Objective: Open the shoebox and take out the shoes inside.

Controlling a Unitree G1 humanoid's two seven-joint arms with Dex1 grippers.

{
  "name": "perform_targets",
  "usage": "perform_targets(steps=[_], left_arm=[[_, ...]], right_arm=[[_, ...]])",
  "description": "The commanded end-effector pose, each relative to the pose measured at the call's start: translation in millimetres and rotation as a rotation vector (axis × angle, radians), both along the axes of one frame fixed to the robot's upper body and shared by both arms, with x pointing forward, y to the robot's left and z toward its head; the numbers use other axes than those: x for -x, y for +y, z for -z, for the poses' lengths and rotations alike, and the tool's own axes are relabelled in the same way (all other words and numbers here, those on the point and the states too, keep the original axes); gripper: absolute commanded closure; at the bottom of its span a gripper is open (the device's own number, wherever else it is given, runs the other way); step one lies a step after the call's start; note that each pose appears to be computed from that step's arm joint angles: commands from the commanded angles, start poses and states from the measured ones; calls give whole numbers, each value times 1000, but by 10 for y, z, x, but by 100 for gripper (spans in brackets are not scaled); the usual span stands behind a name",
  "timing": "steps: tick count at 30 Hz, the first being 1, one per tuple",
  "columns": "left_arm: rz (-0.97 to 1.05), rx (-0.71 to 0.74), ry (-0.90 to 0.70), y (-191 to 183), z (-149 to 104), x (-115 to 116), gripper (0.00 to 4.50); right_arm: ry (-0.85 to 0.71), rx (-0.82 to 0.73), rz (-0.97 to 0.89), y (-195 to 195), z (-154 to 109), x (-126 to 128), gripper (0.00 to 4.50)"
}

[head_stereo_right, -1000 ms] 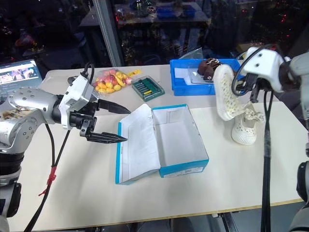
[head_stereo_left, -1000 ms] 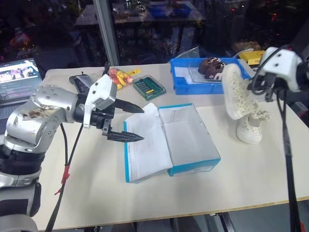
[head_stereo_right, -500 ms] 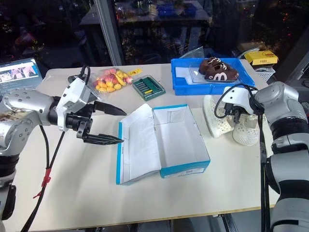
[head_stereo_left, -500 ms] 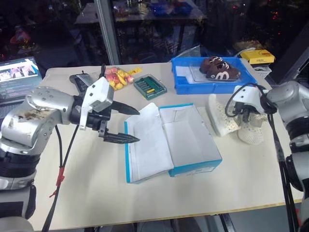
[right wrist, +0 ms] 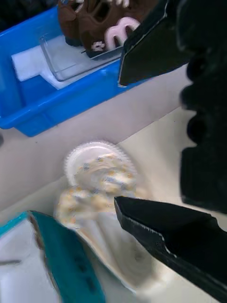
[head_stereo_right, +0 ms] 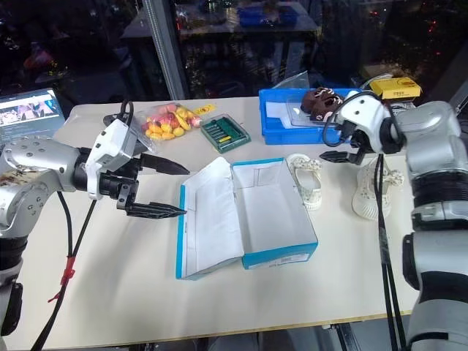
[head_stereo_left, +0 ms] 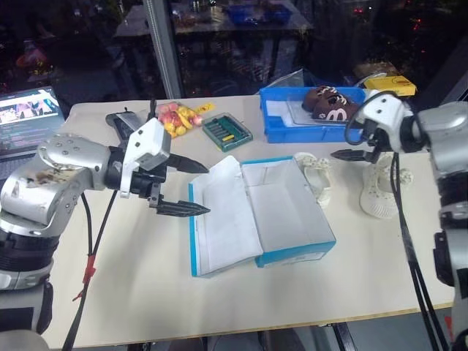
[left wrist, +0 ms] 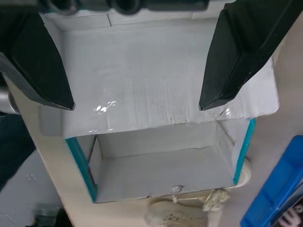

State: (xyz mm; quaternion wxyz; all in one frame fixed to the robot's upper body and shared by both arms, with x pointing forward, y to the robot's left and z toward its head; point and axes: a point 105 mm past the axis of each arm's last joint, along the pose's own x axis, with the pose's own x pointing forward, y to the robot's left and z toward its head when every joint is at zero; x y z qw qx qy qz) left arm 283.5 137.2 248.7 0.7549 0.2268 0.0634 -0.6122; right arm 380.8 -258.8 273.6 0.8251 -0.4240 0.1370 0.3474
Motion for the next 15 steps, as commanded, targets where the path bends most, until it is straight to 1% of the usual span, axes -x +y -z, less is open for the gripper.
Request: perform_targets(steps=[1, 3, 4, 6, 8, 9, 11, 12, 13, 14, 15], left_arm=[[-121, 113, -9, 237, -48, -36, 0], [-252, 224, -19, 433, 3, -128, 0], [-328, 249, -48, 531, 63, -181, 0], [-468, 306, -84, 716, 213, -226, 0], [-626, 391, -91, 966, 422, -224, 0], [-679, 410, -87, 1051, 497, -218, 0], [-829, 360, -102, 1283, 826, -182, 0], [-880, 346, -111, 1357, 938, -149, 0], [-920, 333, -123, 1403, 1028, -112, 0], [-962, 313, -134, 1419, 1115, -80, 0], [-1007, 337, -112, 1387, 1262, -10, 0]], right_arm=[[54, -83, -58, -30, -174, 462, 8], [168, -160, -113, -38, -81, 785, 8], [236, -229, -113, -58, -21, 921, 8], [300, -320, -62, -171, 134, 1077, 8], [309, -472, 38, -358, 315, 1166, 8], [311, -526, 73, -410, 367, 1202, 8], [329, -670, 159, -543, 646, 1342, 8], [334, -718, 196, -588, 756, 1413, 8], [307, -755, 245, -648, 853, 1451, 8], [241, -777, 283, -694, 931, 1456, 8], [81, -867, 392, -823, 1011, 1397, 8]])
